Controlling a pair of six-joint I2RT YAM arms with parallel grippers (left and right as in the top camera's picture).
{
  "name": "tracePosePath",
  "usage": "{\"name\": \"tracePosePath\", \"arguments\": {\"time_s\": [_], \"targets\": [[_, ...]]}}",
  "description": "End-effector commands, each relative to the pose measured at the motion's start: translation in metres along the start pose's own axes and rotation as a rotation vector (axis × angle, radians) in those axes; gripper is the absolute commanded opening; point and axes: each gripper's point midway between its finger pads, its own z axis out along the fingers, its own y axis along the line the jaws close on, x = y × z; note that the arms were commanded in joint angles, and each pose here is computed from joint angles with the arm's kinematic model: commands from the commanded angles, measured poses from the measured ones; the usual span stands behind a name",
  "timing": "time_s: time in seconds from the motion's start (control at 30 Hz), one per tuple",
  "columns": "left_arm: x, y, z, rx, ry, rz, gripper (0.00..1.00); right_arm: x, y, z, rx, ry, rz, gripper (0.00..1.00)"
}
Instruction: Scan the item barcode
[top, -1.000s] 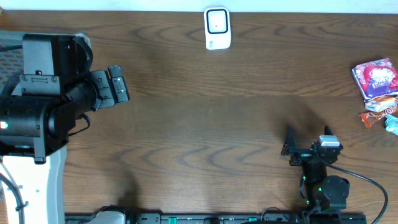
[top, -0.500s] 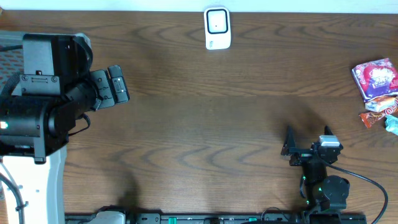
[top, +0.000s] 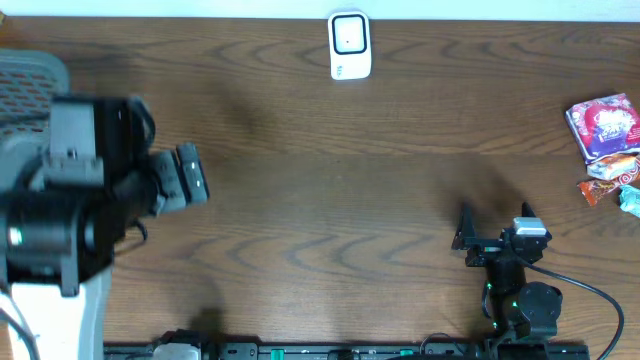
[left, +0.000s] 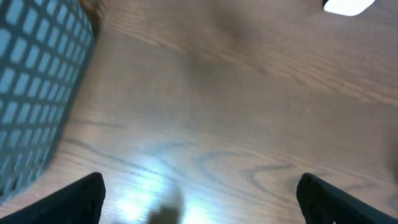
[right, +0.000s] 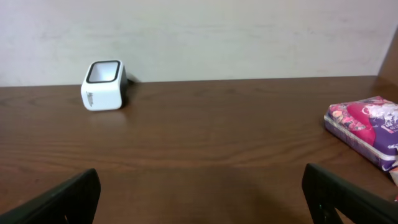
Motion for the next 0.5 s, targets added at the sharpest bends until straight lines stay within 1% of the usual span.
{"name": "tracePosePath", "arguments": {"time_s": [0.0, 0.17, 0.47], "targets": [[0.019, 0.009, 0.008, -0.004, -0.049, -0.017, 0.98, 0.0, 0.002, 0.0, -0.01, 0.0, 0.013, 0.99], [0.033, 0.013, 0.04, 0.041, -0.211, -0.016, 0.98, 0.0, 0.002, 0.0, -0.01, 0.0, 0.013, 0.99], [0.048, 0.014, 0.096, 0.162, -0.604, -0.039, 0.98, 0.0, 0.002, 0.0, -0.01, 0.0, 0.013, 0.99]]}}
